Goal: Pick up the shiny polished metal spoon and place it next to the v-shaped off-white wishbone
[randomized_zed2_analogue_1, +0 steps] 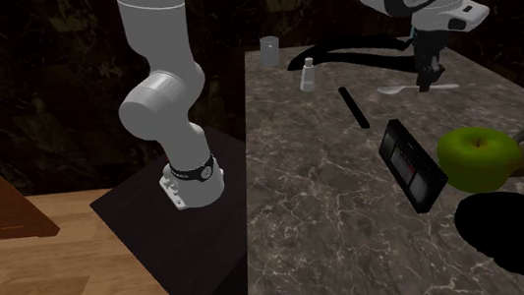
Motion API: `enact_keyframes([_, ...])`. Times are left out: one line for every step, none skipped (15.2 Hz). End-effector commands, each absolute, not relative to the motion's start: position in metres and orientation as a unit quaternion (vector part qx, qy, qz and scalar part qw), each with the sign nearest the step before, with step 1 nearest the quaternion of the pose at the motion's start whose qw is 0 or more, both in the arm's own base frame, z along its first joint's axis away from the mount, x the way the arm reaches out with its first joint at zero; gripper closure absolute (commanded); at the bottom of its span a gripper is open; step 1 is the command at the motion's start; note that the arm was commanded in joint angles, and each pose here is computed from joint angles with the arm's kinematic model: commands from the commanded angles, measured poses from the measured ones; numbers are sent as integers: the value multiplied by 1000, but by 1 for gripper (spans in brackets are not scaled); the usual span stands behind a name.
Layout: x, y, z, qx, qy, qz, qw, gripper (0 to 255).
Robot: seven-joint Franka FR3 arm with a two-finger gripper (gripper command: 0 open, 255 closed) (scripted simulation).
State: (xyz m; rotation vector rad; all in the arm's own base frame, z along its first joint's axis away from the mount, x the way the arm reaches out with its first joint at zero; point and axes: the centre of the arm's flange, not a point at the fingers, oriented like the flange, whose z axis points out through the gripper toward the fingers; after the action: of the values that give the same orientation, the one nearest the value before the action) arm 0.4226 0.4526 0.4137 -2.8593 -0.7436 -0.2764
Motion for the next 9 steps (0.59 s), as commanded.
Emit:
enact_keyframes([422, 454, 402, -960, -250, -93, 87, 255])
enact_keyframes([422, 454, 397, -960, -250, -93, 87, 255])
enact_keyframes([422, 454, 392, -960, -250, -93, 87, 255])
enact_keyframes([422, 454, 386, -960, -250, -93, 87, 255])
enact_keyframes([422, 454, 381, -960, -250, -93, 87, 255])
enact_keyframes([422, 454, 376, -960, -250, -93, 87, 255])
enact_keyframes([422, 454, 370, -960, -250, -93, 87, 255])
enact_keyframes([422, 454, 365, -960, -250, -93, 87, 255])
enact_keyframes([422, 454, 360, -960, -250, -93, 87, 255])
